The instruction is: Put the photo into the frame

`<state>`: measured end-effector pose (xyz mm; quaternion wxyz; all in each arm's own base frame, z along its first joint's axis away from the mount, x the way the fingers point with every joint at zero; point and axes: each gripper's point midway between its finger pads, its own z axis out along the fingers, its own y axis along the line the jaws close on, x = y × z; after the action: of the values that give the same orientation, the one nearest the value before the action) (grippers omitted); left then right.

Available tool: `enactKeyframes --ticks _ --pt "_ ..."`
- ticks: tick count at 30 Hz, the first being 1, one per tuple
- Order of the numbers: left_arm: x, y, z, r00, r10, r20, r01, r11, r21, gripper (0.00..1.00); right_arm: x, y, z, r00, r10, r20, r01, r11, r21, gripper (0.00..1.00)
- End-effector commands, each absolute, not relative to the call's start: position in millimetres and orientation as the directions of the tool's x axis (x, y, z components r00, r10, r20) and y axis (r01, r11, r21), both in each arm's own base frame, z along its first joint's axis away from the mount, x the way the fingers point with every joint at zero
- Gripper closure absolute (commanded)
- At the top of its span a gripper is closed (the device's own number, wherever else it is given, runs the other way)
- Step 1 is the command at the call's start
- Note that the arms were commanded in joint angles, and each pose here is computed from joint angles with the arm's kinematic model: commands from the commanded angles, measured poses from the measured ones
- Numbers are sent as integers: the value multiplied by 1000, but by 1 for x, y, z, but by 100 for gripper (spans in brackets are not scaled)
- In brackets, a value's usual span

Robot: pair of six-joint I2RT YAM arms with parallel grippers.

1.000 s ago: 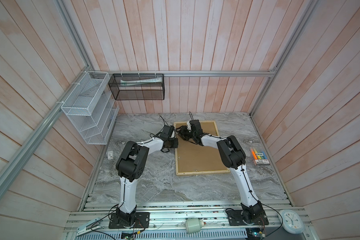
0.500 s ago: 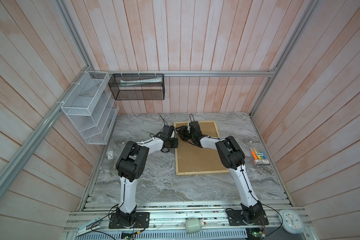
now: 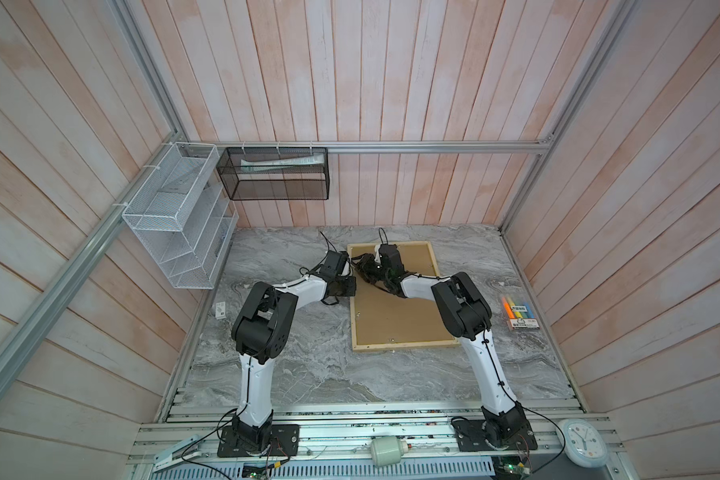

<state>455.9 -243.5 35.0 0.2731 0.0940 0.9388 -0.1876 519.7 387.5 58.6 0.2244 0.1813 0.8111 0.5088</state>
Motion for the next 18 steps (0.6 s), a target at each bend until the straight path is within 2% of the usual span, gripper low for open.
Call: enactKeyframes --ticks 1,5,9,18 --pt "412 -242 -11 -893 189 -408 325 899 -295 93 520 372 64 -837 472 -277 10 519 855 50" --pt "411 -241 -11 -894 190 -406 325 898 -295 93 532 361 64 -837 434 -333 -31 570 821 51" --pt "411 -241 -10 -893 193 -406 329 897 -297 93 543 363 56 -875 365 -318 -74 547 834 52" --pt "411 -241 -11 -893 196 -404 328 899 -291 93 547 384 38 -934 159 -320 -179 567 804 52"
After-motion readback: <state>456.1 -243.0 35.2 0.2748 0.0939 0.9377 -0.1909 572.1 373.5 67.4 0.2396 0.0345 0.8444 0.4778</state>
